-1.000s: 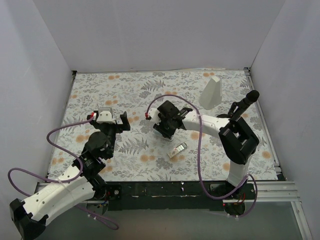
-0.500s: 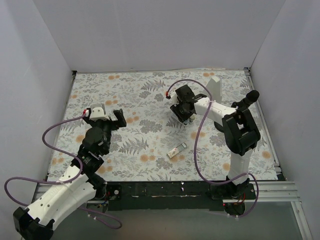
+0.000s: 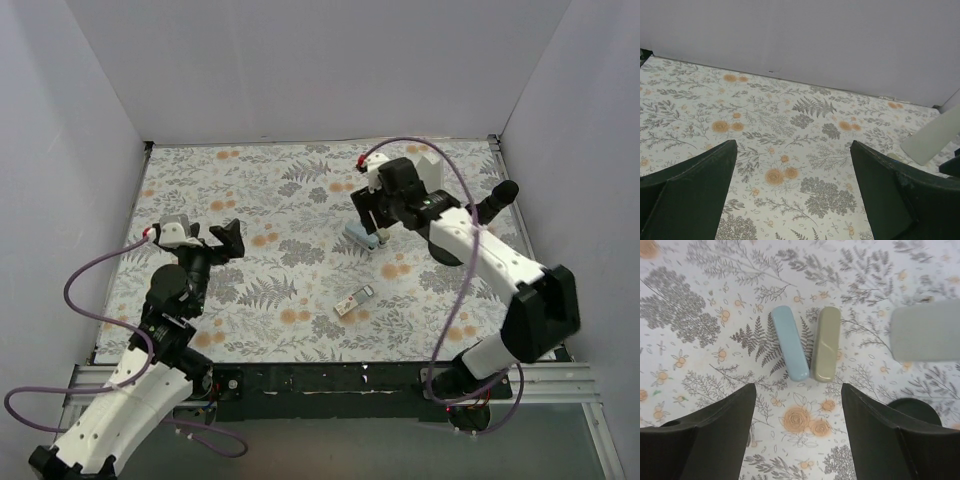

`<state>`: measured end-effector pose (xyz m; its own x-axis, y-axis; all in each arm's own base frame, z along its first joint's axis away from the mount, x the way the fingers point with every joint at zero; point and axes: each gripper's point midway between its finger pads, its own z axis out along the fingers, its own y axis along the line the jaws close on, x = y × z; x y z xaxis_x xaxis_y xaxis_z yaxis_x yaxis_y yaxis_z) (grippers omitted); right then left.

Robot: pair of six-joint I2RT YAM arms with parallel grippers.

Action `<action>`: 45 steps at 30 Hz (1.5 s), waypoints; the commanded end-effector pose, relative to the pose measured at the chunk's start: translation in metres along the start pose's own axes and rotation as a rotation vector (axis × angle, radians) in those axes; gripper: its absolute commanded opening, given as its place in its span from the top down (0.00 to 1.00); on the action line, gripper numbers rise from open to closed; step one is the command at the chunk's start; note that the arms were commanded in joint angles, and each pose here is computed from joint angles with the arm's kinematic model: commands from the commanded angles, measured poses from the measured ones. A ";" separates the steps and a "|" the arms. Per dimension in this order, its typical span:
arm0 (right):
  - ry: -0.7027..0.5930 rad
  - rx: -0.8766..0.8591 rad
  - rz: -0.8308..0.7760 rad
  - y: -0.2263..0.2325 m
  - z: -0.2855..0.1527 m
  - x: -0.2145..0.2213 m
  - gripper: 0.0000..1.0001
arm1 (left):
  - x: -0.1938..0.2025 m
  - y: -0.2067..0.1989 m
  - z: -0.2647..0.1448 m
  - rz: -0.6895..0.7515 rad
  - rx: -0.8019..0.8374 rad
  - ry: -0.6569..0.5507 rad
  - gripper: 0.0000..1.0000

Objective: Load the staples into the stapler

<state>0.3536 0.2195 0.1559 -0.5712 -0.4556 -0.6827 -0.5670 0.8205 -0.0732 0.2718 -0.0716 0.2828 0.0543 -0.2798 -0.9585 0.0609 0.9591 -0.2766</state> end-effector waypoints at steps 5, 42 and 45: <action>-0.369 0.227 0.212 -0.040 -0.123 0.009 0.17 | -0.042 -0.001 -0.048 -0.142 0.137 -0.214 0.02; -1.016 0.441 0.333 -0.077 -0.262 0.070 0.12 | -0.071 -0.002 -0.082 -0.154 0.233 -0.370 0.02; -1.016 0.438 0.332 -0.077 -0.262 0.070 0.12 | -0.069 -0.003 -0.081 -0.155 0.238 -0.363 0.02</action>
<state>0.2036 0.0410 0.2887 0.1393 0.1036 -0.9848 -0.1313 0.9877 0.0853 0.1914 -0.0563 0.3412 0.3501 -0.4452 -0.8241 0.3213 0.8835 -0.3408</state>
